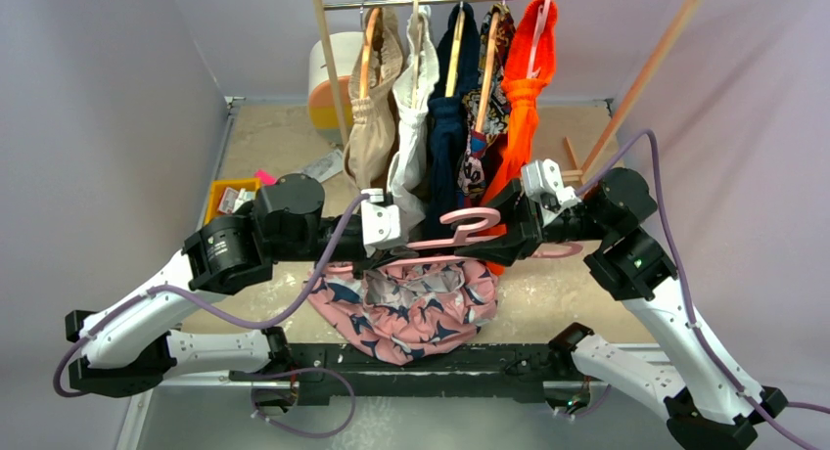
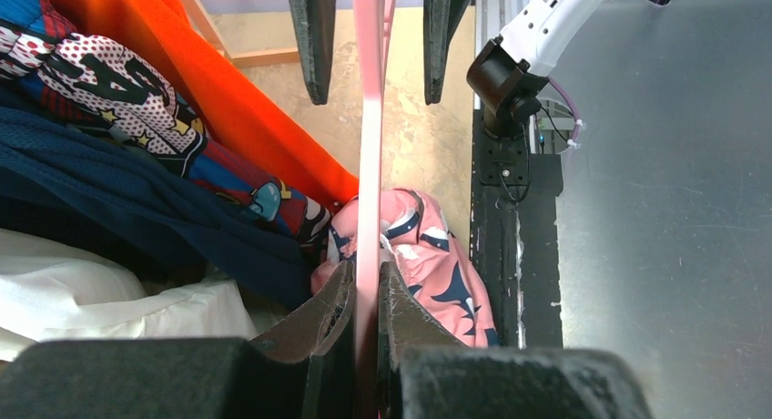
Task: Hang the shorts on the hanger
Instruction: Hang the shorts on the hanger.
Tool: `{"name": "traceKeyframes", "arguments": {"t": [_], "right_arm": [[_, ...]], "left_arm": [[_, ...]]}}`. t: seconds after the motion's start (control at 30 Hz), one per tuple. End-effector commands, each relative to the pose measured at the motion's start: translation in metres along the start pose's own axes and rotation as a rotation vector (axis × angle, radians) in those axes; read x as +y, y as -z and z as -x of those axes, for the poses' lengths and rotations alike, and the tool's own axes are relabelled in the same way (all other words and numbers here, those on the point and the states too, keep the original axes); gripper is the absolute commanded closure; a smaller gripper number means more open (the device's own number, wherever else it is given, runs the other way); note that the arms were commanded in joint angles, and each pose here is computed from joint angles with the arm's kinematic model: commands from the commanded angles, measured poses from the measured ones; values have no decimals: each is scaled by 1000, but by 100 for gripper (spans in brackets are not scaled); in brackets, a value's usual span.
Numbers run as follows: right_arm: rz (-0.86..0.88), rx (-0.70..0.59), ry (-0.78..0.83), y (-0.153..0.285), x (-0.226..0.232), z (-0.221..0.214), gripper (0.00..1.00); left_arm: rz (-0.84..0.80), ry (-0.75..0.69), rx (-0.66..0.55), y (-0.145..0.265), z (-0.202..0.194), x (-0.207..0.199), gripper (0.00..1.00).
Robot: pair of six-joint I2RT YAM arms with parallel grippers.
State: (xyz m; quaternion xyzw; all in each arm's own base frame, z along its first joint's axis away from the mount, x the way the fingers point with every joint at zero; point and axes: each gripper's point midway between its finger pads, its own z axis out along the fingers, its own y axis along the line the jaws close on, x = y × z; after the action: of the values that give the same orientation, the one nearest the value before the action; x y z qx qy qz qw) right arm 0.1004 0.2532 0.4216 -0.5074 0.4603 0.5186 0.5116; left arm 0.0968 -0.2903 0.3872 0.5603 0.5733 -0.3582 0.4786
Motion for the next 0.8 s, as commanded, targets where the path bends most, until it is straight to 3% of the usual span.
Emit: {"name": "traceKeyframes", "arguments": {"t": [0.0,0.2,0.3,0.43,0.47,0.57,0.63,0.77], "right_arm": [[30,-33,30,-1,8,16,61],[41,-19,7,-4,7,10,83],[35,-12,6,-5,6,8,99],[-12,-12,14,-2,1,9,100],[-47,-17,20,-1,-3,10,100],[-136,-40,25,5,-11,12,100],[-192,-55,28,11,-14,13,100],[-231,-22,1,20,-9,3,100]], "left_arm": [[29,-21,-94,4,30,7,100],[36,-24,-102,4,33,9,100],[42,-24,-99,5,31,9,100],[73,-18,-96,7,30,14,100],[87,-10,-94,9,29,16,96],[146,23,-96,19,25,21,54],[209,54,-110,30,21,27,44],[361,133,-192,66,12,38,35]]}}
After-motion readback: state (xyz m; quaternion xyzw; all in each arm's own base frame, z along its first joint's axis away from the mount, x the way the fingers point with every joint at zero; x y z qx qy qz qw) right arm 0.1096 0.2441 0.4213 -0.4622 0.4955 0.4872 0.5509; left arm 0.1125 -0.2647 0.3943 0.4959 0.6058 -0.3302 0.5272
